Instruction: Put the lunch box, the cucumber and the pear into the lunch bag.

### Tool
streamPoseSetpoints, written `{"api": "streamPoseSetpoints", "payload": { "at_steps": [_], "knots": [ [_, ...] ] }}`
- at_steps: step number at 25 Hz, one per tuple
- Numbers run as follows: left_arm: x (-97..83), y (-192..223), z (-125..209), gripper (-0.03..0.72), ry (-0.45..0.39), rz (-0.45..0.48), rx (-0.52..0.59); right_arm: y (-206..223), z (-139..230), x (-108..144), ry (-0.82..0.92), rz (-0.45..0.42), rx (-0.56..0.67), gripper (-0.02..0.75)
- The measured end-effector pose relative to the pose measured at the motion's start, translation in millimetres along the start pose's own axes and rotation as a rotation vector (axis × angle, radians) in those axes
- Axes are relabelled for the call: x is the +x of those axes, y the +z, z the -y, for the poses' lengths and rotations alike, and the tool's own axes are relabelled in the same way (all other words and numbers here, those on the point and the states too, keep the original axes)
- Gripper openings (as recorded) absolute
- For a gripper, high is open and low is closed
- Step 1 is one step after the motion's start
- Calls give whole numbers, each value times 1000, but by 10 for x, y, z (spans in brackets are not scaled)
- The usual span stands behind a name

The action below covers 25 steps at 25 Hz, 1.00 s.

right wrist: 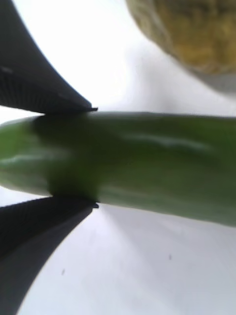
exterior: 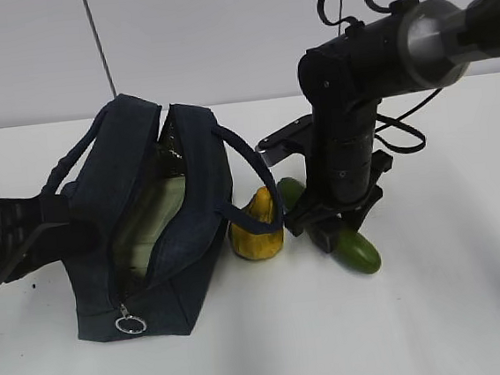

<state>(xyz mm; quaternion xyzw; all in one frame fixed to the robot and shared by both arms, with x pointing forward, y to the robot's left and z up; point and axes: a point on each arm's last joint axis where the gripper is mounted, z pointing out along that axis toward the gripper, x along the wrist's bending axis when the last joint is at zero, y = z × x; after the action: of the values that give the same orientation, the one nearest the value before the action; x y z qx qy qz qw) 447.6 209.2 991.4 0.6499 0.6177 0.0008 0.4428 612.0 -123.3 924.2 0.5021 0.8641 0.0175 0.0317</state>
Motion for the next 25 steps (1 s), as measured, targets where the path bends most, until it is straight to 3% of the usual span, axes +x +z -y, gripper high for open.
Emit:
{"api": "streamPoseSetpoints", "payload": {
  "at_steps": [12, 15, 19, 25],
  "knots": [
    [0, 0, 0, -18, 0, 0, 0, -958, 43, -148, -30, 151, -192, 361],
    [0, 0, 0, -18, 0, 0, 0, -1275, 101, -153, -17, 155, -263, 297],
    [0, 0, 0, -18, 0, 0, 0, -1594, 183, -95, 12, 88, -347, 250],
    [-1, 0, 0, -18, -1, 1, 0, -1793, 221, 94, -14, -119, -415, 241]
  ]
}}
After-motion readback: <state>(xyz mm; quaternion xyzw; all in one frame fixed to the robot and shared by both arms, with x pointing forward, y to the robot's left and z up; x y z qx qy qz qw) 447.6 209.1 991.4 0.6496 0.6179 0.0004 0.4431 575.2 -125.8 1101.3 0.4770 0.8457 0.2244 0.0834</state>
